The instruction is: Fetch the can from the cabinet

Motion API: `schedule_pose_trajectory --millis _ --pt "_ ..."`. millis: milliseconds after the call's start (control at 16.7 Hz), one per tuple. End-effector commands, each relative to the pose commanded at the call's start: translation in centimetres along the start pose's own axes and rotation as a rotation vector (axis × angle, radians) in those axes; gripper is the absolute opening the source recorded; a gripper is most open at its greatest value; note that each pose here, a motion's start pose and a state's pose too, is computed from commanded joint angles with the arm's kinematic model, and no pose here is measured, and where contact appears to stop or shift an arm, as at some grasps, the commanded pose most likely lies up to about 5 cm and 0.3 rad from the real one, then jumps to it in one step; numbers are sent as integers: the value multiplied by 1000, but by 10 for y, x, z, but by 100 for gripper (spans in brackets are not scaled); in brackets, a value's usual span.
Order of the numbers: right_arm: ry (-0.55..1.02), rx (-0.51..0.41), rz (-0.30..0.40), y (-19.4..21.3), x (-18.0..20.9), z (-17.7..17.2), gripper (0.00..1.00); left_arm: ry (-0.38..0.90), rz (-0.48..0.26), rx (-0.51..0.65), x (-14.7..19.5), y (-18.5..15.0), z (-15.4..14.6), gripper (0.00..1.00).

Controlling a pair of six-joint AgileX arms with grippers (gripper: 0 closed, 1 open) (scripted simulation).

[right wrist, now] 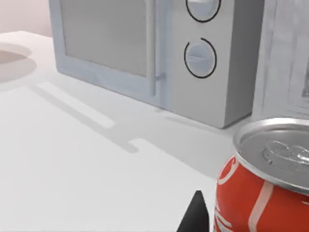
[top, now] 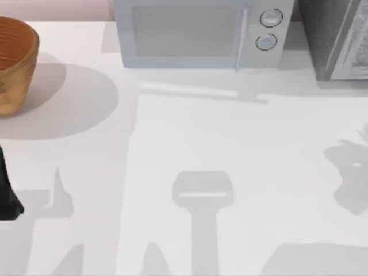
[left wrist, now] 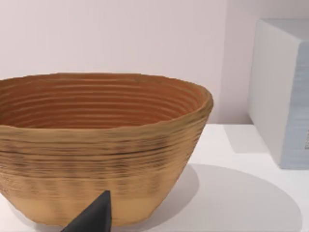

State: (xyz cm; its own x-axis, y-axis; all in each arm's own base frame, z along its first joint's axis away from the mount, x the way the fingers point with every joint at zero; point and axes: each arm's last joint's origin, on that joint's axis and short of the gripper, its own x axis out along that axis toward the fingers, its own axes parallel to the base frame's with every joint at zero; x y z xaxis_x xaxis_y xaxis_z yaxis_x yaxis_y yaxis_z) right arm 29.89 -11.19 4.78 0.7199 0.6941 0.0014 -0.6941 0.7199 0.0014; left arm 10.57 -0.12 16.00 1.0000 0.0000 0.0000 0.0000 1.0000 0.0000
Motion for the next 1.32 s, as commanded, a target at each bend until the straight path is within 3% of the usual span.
schedule_pose_trajectory --millis 420,1200,1320 --pt "0 -1 -1 0 14 -4 0 0 0 0 0 0 0 100" --pt "0 -1 -1 0 14 -4 98 0 0 0 0 0 0 100" --pt "0 -1 -1 0 14 -4 100 0 0 0 0 0 0 100"
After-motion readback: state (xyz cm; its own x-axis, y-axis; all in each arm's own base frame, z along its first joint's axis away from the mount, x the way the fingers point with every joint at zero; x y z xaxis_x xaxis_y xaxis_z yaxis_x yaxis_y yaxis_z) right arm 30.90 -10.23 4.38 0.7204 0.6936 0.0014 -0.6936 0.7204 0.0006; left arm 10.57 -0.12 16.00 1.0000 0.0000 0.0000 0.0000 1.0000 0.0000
